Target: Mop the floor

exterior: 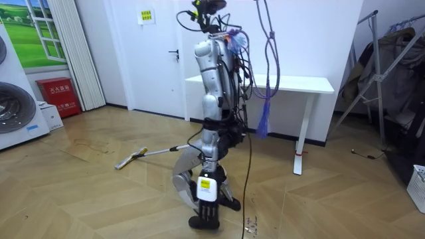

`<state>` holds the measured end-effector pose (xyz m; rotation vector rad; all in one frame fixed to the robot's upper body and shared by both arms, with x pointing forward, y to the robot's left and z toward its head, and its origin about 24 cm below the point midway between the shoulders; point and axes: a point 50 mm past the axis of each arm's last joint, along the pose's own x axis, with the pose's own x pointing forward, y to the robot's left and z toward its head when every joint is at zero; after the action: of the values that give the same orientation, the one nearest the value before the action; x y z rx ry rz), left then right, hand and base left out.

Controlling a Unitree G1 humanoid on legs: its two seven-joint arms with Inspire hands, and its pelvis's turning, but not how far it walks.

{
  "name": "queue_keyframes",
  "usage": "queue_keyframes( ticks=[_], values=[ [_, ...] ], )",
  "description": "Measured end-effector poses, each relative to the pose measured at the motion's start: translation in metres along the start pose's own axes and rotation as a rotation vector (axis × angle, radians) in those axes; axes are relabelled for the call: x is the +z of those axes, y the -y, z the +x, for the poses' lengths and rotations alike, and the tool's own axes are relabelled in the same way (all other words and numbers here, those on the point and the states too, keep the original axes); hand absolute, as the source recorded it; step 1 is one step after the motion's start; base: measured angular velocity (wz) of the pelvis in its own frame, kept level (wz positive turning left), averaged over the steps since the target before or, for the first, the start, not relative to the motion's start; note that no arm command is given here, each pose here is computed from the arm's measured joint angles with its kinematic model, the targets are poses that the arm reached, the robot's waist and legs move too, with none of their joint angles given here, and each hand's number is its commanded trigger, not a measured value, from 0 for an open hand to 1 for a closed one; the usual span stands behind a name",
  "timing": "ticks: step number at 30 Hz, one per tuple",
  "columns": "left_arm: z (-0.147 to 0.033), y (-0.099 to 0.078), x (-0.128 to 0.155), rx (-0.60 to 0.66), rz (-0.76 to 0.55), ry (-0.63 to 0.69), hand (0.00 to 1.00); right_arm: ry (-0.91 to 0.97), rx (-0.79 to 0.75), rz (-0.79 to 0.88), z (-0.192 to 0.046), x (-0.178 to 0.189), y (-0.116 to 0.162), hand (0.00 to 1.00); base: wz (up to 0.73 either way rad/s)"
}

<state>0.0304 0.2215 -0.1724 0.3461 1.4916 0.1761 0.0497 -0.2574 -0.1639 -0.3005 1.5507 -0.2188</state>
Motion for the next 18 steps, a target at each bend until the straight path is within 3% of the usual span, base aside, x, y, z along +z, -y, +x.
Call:
queue_keyframes(
  ticks=[5, 9, 12, 15, 18],
  values=[
    [0.000, -0.001, 0.001, -0.012, 0.033, 0.021, 0.00, 0.173, -0.013, 0.007, -0.014, 0.076, 0.022, 1.00, -0.18],
    [0.001, -0.008, 0.016, -0.011, 0.044, 0.066, 0.00, 0.216, 0.012, 0.082, -0.018, 0.089, 0.026, 1.00, 0.33],
    [0.000, -0.007, 0.026, -0.029, 0.047, 0.089, 0.00, 0.164, 0.016, 0.121, -0.012, 0.068, 0.032, 1.00, 0.27],
    [-0.001, -0.008, 0.038, -0.017, 0.038, 0.131, 0.00, 0.030, -0.071, 0.118, -0.003, 0.010, 0.057, 1.00, 0.35],
    [-0.002, -0.012, 0.045, 0.008, 0.025, 0.164, 0.00, -0.021, -0.086, 0.107, 0.000, -0.012, 0.053, 1.00, -0.10]
  ],
)
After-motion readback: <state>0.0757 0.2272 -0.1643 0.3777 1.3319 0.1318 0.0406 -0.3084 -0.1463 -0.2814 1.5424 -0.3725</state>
